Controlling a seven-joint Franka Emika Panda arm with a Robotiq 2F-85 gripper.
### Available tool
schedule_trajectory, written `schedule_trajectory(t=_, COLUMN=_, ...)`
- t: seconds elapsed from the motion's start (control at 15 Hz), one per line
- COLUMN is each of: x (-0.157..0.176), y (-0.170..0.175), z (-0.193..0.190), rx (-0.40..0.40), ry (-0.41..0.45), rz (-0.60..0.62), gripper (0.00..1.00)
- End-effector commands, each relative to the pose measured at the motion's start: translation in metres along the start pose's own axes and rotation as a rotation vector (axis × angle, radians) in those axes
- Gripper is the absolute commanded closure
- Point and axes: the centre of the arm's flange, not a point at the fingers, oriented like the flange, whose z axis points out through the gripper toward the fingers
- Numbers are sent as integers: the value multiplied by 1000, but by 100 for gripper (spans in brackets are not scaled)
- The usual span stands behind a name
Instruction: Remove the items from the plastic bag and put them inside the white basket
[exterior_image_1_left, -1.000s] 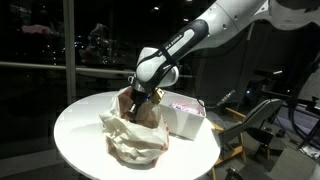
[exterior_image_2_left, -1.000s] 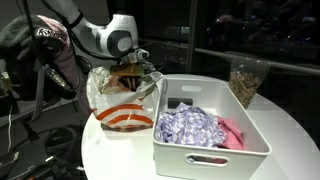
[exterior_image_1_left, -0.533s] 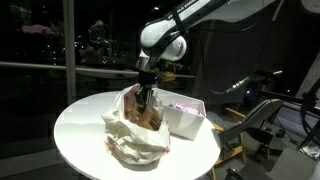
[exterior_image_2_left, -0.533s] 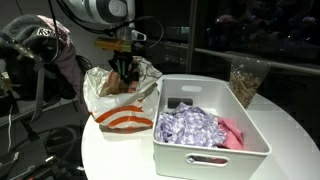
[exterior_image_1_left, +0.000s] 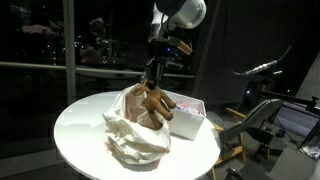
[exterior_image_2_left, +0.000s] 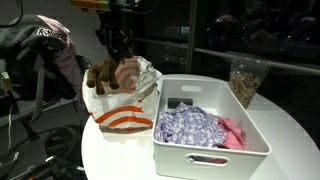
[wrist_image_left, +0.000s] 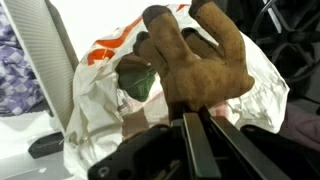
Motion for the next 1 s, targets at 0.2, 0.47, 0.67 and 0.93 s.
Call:
schedule_trajectory(t=0.2, x=-58, y=2, z=-113, rx=-106, ry=226, rz=194, gripper=96)
schedule_trajectory(t=0.47, x=-85, y=48, z=-161, rx=-172, ry=363, rz=321, gripper=95)
schedule_trajectory(t=0.67, x=-94, y=100, z=-168, rx=-256, ry=460, rz=401, gripper=95)
schedule_trajectory(t=0.93, x=-89, y=164, z=-144, rx=-321, ry=515, rz=429, gripper=96)
